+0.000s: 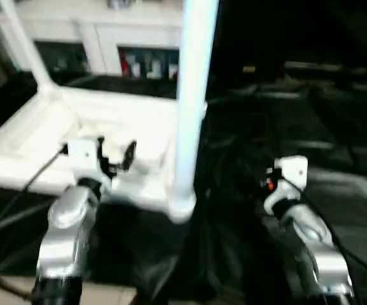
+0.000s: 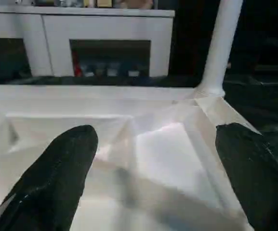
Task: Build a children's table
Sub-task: Move to table
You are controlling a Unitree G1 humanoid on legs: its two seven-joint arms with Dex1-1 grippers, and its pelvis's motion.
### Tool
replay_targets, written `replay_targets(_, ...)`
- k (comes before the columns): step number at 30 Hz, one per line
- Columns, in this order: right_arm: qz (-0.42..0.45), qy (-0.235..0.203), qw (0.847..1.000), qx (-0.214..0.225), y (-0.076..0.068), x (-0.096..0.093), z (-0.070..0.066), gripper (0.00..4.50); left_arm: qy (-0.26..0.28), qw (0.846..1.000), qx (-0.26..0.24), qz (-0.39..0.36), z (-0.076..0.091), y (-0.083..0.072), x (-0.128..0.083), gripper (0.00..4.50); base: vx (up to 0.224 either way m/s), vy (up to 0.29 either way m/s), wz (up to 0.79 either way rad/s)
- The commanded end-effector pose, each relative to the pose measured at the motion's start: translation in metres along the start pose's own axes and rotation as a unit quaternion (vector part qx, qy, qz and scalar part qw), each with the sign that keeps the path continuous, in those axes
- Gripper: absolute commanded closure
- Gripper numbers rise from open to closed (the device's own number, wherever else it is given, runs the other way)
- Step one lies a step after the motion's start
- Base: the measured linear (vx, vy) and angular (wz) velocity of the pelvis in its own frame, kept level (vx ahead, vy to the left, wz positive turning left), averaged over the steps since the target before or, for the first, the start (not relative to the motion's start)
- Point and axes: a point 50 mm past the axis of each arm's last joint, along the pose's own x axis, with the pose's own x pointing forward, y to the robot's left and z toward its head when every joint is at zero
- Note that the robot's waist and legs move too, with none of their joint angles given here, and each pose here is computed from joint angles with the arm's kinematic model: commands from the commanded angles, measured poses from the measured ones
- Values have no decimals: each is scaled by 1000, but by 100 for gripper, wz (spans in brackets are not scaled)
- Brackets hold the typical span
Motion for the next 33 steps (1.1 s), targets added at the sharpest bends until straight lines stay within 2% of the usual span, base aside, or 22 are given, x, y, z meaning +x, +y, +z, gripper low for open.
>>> replay_targets(1,3,-1,1000,-9,-1,0,1,118,-5,1000,3,1,3,-1,0,8,-153,54,2)
replay_targets(10,5,4,1000,-13,-2,0,0,118,-3,1000,-1,-3,1,-4,-2,8,-114,89,-15)
replay_targets(20,2,5,1000,-18,-6,-2,-2,118,3,1000,-6,-15,-1,-10,-2,8,-80,-41,12)
replay_targets(26,-1,6,1000,-22,-10,-3,-3,118,1,1000,30,-8,-1,-13,-4,8,-189,98,22)
replay_targets(33,-10,8,1000,-21,-14,-4,-4,118,6,1000,12,-2,-1,-11,-3,8,0,29,12)
